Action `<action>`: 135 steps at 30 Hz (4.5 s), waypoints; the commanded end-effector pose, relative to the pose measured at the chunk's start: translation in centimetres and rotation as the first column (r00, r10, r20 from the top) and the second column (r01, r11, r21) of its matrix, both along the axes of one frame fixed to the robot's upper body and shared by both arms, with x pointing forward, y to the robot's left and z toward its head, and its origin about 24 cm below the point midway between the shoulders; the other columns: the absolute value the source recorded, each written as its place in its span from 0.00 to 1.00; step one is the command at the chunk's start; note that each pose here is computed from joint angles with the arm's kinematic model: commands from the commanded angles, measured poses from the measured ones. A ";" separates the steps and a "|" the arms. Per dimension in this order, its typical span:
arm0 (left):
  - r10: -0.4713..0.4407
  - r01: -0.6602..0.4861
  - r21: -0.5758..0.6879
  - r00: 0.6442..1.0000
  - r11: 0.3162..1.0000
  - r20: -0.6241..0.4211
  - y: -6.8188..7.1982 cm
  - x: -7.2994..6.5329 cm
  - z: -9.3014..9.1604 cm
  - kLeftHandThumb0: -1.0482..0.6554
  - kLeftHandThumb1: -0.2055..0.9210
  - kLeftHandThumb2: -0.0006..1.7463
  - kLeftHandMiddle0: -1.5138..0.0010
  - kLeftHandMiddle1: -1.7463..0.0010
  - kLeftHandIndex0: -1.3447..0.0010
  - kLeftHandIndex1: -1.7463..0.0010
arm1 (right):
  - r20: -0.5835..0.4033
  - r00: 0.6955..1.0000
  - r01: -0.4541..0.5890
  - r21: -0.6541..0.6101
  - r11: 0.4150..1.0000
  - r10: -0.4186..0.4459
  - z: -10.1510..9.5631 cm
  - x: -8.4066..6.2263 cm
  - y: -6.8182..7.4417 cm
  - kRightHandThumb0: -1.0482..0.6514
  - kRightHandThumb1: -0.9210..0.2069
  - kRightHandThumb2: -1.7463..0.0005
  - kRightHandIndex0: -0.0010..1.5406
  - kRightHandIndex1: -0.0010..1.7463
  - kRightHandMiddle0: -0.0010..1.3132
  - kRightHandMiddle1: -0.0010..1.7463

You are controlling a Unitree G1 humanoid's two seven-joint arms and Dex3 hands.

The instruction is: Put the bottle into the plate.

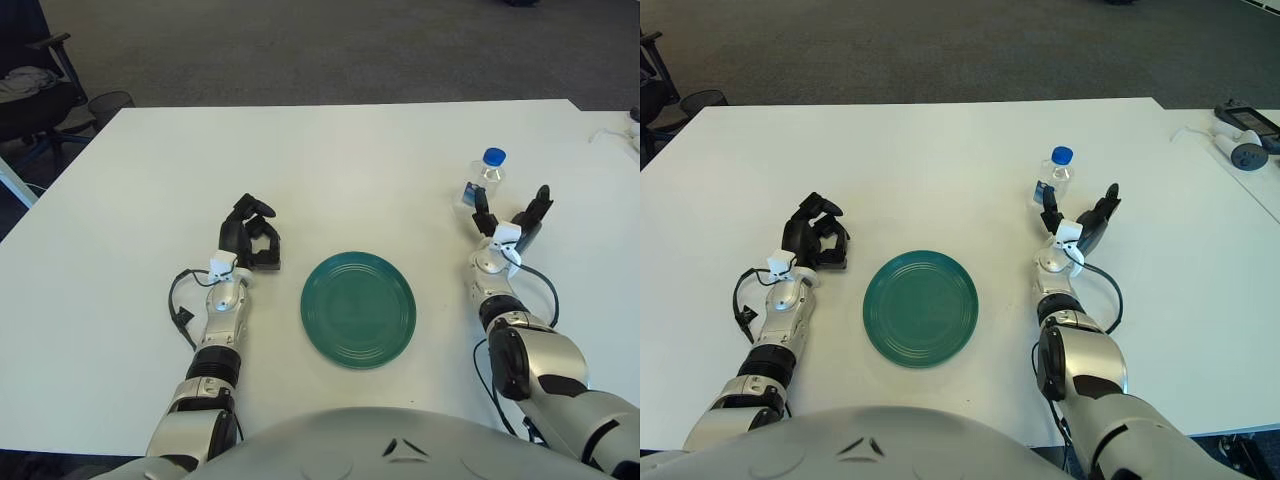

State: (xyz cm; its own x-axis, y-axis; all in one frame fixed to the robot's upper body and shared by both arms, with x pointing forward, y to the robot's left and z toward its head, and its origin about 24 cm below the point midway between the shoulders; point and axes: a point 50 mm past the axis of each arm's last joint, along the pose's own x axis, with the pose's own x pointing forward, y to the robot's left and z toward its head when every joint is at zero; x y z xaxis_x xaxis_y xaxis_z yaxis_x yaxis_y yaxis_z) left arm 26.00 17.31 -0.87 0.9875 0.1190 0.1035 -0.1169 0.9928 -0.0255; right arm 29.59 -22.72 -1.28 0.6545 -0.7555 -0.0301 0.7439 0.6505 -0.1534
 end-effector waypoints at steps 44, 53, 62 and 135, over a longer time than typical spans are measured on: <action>0.009 -0.008 0.007 0.990 1.000 -0.137 0.8 -2.1 -2.8 0.61 0.15 0.97 0.41 0.05 0.51 0.00 | -0.262 0.947 -0.199 -0.023 0.980 0.186 -4.1 -2.1 4.1 0.05 0.00 0.88 0.06 0.10 0.00 0.29; 0.015 -0.013 0.011 0.990 1.000 -0.138 0.8 -2.0 -2.8 0.61 0.15 0.97 0.41 0.04 0.51 0.00 | -0.284 0.941 -0.203 -0.038 0.978 0.184 -3.8 -1.6 3.5 0.04 0.00 0.86 0.07 0.12 0.00 0.31; 0.019 -0.017 0.015 0.991 1.000 -0.135 0.9 -2.0 -2.8 0.61 0.14 0.98 0.41 0.04 0.50 0.00 | -0.293 0.934 -0.218 -0.023 0.976 0.202 -3.3 -0.8 2.8 0.04 0.00 0.87 0.06 0.13 0.00 0.29; 0.053 -0.055 -0.017 0.990 0.998 -0.129 1.6 -2.5 -3.4 0.62 0.13 0.98 0.40 0.05 0.50 0.00 | -0.173 0.962 -0.192 0.114 0.975 0.210 -3.1 -0.8 2.4 0.55 0.64 0.18 0.82 1.00 0.86 1.00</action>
